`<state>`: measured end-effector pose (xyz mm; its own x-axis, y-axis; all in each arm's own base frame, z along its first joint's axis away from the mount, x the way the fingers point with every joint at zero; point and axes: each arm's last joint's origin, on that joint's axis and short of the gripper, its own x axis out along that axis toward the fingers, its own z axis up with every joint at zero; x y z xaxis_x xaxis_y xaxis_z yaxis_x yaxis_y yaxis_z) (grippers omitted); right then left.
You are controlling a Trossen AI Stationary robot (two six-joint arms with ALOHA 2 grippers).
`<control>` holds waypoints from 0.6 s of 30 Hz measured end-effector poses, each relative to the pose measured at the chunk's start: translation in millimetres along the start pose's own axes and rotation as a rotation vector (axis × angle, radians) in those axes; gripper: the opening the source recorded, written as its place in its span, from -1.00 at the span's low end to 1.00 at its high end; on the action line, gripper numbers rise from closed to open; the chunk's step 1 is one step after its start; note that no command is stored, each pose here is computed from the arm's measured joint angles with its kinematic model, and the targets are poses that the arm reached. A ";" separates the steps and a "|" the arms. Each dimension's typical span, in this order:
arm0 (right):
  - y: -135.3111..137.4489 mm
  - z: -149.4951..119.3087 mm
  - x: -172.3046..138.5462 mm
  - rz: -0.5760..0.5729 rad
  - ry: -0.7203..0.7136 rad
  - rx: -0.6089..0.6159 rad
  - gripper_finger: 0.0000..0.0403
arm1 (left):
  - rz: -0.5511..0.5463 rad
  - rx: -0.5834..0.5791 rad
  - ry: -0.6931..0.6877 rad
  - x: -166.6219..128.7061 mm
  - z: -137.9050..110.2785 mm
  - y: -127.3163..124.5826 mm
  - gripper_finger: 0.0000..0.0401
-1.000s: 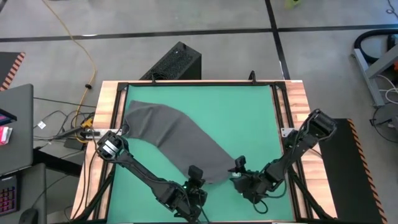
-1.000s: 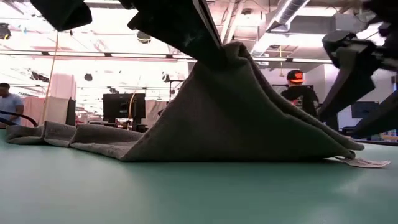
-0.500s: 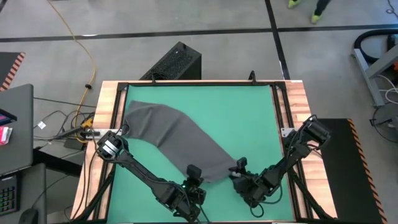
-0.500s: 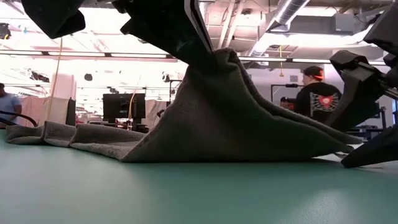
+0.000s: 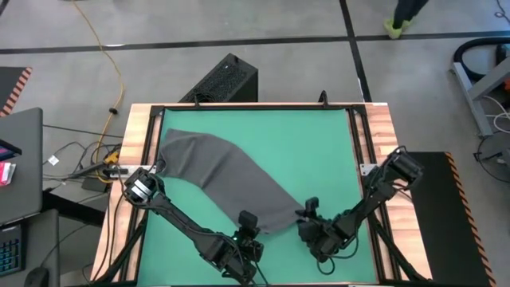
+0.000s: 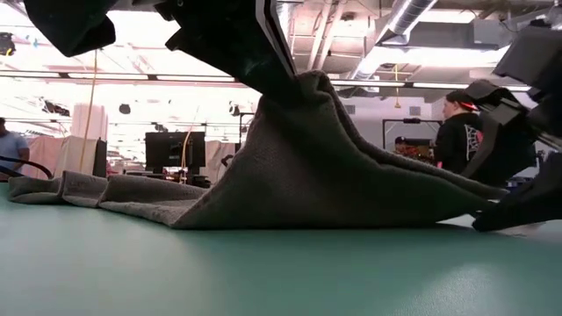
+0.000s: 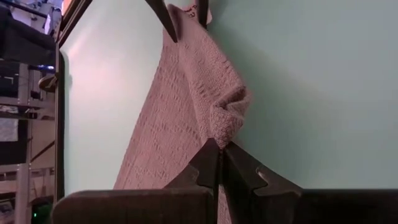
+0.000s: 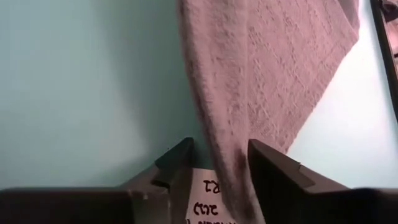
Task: Roll towel
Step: Roll the gray towel
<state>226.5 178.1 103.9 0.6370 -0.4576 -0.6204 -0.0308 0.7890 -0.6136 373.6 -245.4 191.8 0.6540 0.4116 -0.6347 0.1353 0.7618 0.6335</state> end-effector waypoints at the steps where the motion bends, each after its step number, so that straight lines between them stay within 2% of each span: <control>1: -1.1 0.1 1.3 -0.002 0.005 0.003 -0.17 | -0.001 0.000 0.000 0.0 0.0 0.0 -1.00; 4: -4.3 0.1 5.0 -0.009 0.020 0.021 -0.33 | -0.002 0.000 0.000 -0.2 0.0 -0.2 -1.00; 6: -6.3 0.4 7.4 -0.013 0.028 0.075 -0.48 | -0.002 -0.001 -0.001 -0.4 0.1 -0.4 -1.00; 10: -8.4 3.1 6.4 -0.036 0.049 0.126 -0.88 | -0.004 -0.011 -0.010 -1.1 1.2 -0.1 -1.00; 14: -9.1 16.5 -3.1 -0.083 0.034 0.098 -0.92 | -0.006 -0.028 -0.033 -5.5 6.7 2.3 -1.00; 18: -9.6 40.1 -25.2 -0.056 0.035 0.078 -0.92 | -0.003 -0.055 -0.103 -21.7 25.7 10.5 -1.00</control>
<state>241.6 198.5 145.0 0.6085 -0.5152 -0.6036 0.0652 0.7905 -0.6090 380.0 -259.2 223.6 0.7271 0.3581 -0.5857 0.0982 0.7902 0.6050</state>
